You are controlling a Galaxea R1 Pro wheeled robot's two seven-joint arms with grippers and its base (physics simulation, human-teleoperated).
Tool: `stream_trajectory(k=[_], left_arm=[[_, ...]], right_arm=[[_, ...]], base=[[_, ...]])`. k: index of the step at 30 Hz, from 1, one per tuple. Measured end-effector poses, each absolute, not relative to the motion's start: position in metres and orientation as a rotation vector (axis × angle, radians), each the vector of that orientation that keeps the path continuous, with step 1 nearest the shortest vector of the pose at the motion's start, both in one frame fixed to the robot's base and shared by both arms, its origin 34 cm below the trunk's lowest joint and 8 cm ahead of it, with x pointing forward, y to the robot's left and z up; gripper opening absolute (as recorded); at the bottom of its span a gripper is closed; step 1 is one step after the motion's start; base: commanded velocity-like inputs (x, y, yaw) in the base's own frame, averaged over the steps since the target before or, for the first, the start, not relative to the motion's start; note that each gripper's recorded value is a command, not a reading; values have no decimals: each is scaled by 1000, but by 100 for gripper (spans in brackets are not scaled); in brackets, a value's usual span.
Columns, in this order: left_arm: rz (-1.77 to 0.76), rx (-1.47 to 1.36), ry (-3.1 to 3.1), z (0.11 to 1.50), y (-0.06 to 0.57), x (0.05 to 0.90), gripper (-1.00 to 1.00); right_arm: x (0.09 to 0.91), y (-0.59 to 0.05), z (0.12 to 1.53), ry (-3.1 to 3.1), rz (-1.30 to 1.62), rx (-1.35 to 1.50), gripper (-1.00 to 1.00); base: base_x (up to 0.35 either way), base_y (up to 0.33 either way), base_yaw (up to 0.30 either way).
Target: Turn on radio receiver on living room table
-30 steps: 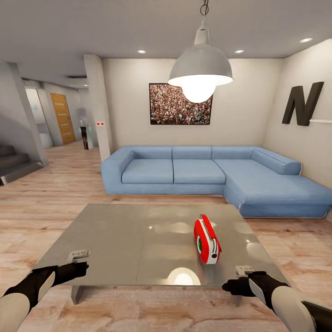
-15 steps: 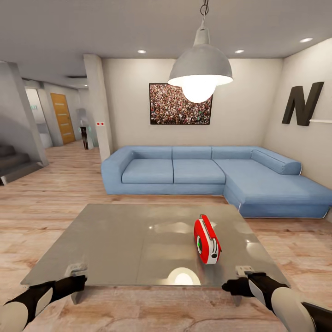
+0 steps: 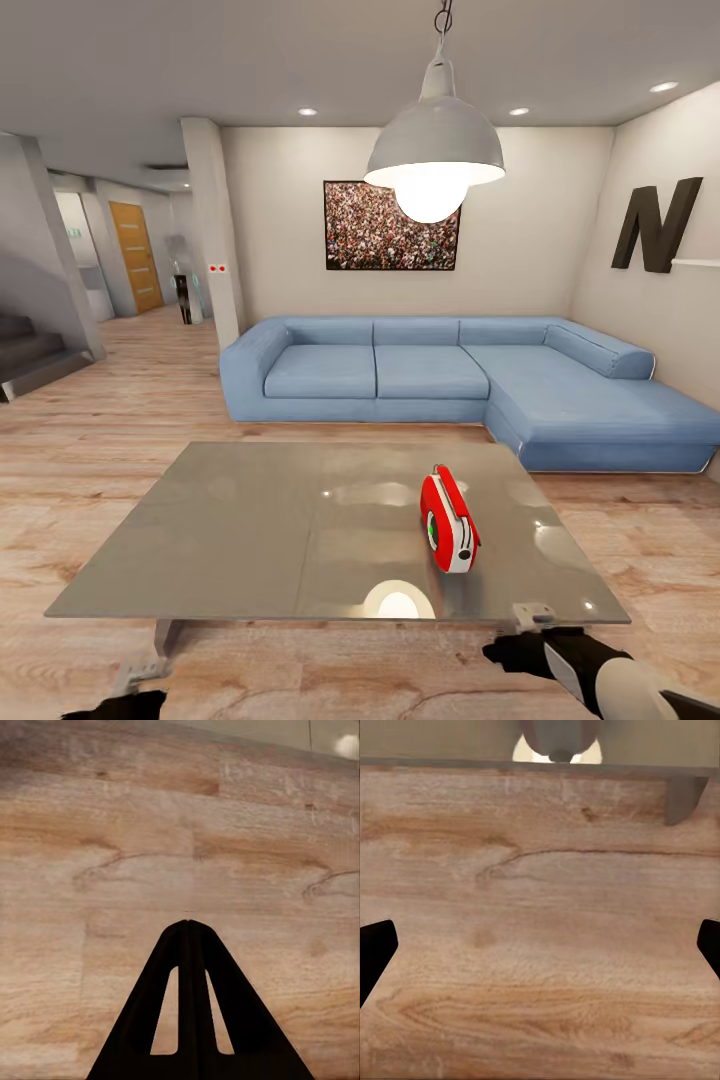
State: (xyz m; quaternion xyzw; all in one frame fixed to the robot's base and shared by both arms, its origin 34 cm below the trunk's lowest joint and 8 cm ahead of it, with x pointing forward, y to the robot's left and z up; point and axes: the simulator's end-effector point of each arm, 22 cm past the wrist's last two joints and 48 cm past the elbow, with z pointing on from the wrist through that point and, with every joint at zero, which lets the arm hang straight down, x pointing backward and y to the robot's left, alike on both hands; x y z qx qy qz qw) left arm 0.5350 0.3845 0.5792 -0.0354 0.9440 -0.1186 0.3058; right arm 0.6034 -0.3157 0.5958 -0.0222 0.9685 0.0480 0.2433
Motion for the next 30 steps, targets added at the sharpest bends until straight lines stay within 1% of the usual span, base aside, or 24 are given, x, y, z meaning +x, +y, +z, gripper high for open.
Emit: stream_trajectory(k=[10,30], left_arm=[[-310,-99,2562,552,385,486,-100],[-306,-136,2742,503,389,358,-100]], right_arm=[[573,-314,574,2656,139,-70,100],[516,-313,539,2708,151,-73,100]], base=[[0,0,0],[0,0,0]])
